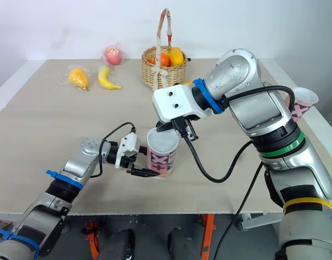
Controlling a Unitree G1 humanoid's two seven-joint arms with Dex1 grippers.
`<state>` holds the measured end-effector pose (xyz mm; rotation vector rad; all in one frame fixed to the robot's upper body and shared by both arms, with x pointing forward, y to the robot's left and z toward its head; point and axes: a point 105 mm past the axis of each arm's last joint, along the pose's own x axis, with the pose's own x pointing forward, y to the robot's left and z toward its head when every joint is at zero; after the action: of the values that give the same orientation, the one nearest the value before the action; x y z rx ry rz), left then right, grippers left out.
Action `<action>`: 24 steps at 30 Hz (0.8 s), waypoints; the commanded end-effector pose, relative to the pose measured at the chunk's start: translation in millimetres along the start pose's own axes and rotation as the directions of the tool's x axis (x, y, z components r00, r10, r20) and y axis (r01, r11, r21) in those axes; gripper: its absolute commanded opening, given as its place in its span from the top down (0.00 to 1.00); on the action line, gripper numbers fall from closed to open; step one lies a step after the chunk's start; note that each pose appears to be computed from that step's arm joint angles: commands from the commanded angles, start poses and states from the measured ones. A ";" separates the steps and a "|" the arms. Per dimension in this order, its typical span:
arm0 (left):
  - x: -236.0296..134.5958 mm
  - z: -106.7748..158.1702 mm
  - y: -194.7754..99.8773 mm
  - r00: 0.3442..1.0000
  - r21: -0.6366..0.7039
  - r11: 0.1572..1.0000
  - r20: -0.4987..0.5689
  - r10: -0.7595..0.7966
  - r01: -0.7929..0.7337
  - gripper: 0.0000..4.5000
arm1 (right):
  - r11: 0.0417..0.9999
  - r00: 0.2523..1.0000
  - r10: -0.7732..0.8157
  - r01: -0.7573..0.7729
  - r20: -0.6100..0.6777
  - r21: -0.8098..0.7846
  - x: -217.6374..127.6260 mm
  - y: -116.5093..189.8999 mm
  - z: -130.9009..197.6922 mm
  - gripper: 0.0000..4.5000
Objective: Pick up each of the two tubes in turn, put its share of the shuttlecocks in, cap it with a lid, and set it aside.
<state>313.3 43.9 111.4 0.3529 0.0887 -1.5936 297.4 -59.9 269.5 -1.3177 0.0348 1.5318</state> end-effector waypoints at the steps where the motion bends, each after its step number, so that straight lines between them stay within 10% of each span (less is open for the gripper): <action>1: -4.6 -19.8 -2.8 0.998 -0.060 0.998 -0.065 0.003 -0.007 0.27 | 0.999 0.999 -0.031 0.032 0.041 -0.021 4.8 -4.3 10.2 0.99; 9: -4.4 -19.4 -2.0 0.998 -0.059 0.998 -0.064 0.005 -0.009 0.27 | 1.000 1.000 -0.007 0.007 0.019 0.001 15.5 5.2 5.2 0.22; 16: -4.6 -20.5 -2.7 0.998 -0.062 0.998 -0.065 0.006 -0.010 0.27 | 0.985 0.987 -0.144 0.137 0.067 0.102 -6.6 -19.1 9.1 0.22; 24: -5.3 -21.5 -0.4 0.997 -0.057 0.998 -0.071 0.010 -0.014 0.27 | 0.974 0.973 -0.145 0.108 0.179 0.201 -38.1 -5.7 17.3 0.89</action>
<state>314.5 46.7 109.6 0.3496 0.0961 -1.5912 292.7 -74.9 311.2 -0.9952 -0.0135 1.4557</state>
